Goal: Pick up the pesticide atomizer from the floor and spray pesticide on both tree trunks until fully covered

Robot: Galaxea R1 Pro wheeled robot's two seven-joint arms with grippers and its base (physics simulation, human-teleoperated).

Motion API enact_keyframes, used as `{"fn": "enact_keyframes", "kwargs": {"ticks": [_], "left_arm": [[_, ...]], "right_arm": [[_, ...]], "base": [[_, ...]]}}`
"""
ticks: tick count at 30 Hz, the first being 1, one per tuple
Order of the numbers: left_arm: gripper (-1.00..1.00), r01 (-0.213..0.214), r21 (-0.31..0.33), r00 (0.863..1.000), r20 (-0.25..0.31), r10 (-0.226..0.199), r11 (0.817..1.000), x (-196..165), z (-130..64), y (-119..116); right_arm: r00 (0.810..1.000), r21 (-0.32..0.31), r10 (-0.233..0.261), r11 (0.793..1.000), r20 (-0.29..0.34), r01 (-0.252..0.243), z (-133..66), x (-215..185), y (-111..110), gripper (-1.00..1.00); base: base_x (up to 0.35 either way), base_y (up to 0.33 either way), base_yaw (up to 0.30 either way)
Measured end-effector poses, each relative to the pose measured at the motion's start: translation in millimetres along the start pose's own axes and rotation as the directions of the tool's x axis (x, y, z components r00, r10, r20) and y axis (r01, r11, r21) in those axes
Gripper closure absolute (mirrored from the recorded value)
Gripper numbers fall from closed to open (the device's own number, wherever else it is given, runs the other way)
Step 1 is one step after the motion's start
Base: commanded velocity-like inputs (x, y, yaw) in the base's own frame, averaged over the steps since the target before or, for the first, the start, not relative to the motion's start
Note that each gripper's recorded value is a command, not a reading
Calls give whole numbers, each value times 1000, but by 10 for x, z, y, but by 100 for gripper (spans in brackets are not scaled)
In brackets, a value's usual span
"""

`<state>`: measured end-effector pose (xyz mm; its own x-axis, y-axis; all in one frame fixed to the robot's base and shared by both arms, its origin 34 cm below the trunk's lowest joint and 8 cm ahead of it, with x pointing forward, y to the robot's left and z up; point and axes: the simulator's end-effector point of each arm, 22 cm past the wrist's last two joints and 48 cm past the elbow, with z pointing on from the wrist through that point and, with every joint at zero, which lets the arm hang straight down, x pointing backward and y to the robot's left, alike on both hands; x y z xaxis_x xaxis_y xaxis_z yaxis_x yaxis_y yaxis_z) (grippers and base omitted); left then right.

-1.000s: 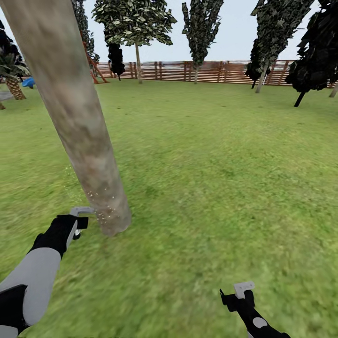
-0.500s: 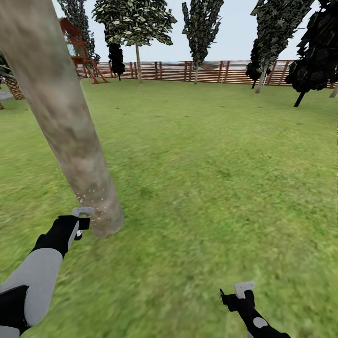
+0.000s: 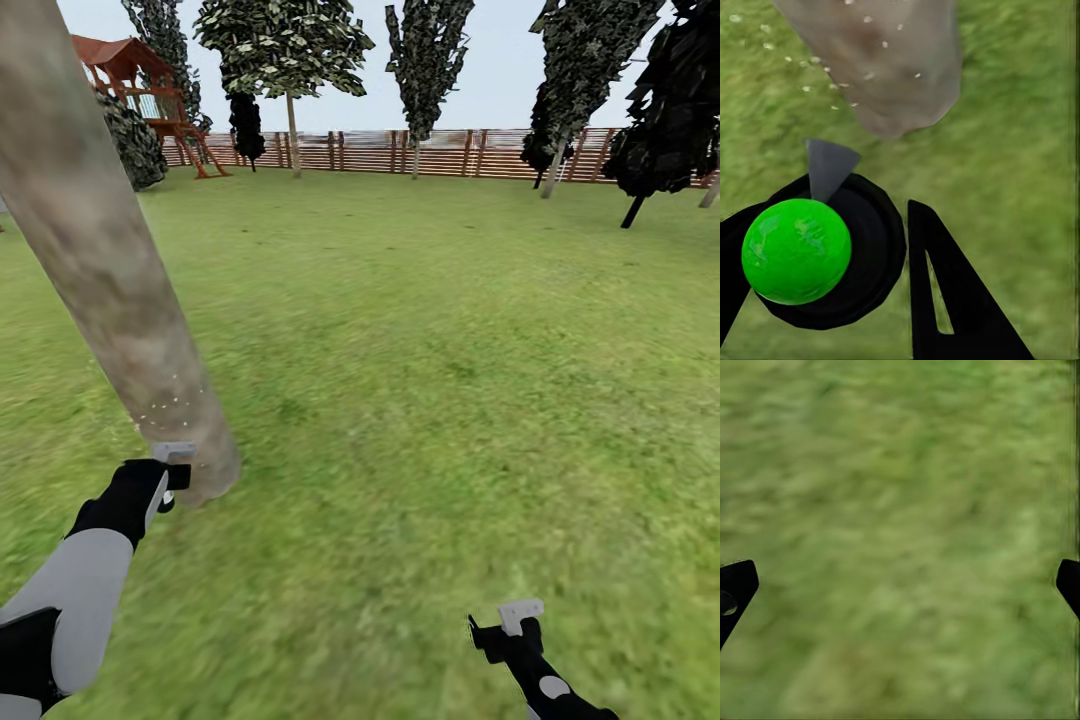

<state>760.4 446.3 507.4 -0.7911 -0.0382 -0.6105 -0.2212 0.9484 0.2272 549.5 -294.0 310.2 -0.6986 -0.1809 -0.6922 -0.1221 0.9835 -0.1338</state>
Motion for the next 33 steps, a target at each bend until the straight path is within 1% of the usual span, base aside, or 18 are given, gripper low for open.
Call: {"fn": "enact_keyframes", "kwargs": {"ticks": [4, 11, 16, 21, 25, 33], "left_arm": [[100, 1, -6, 1000, -1, -1, 1000, 6, 1, 29], [100, -5, -13, 1000, -7, 5, 1000, 40, 12, 54], [100, -7, -26, 1000, -15, 7, 1000, 86, 27, 144], [100, -16, -19, 1000, -21, 16, 1000, 117, 31, 74], [100, -20, -33, 1000, -23, 19, 999, 132, 32, 90], [100, -19, -35, 1000, -24, 18, 999, 136, 33, 91]], "right_arm": [[1000, -1, 0, 1000, 0, 0, -1, -1, 3, -100], [1000, -3, 1, 1000, 0, -1, 0, -3, 16, -100], [1000, -3, 0, 1000, 0, 0, -1, 0, 17, -100], [1000, -4, 0, 1000, -1, 0, -1, 2, 18, -100], [1000, -3, 1, 1000, -1, -1, -1, 2, 14, -100], [1000, -3, 1, 1000, 0, -1, -2, 1, 14, -100]], "base": [[66, -274, 74], [116, -273, 264], [130, -273, 275], [121, -273, 254], [125, -273, 43], [142, -273, 1]]}}
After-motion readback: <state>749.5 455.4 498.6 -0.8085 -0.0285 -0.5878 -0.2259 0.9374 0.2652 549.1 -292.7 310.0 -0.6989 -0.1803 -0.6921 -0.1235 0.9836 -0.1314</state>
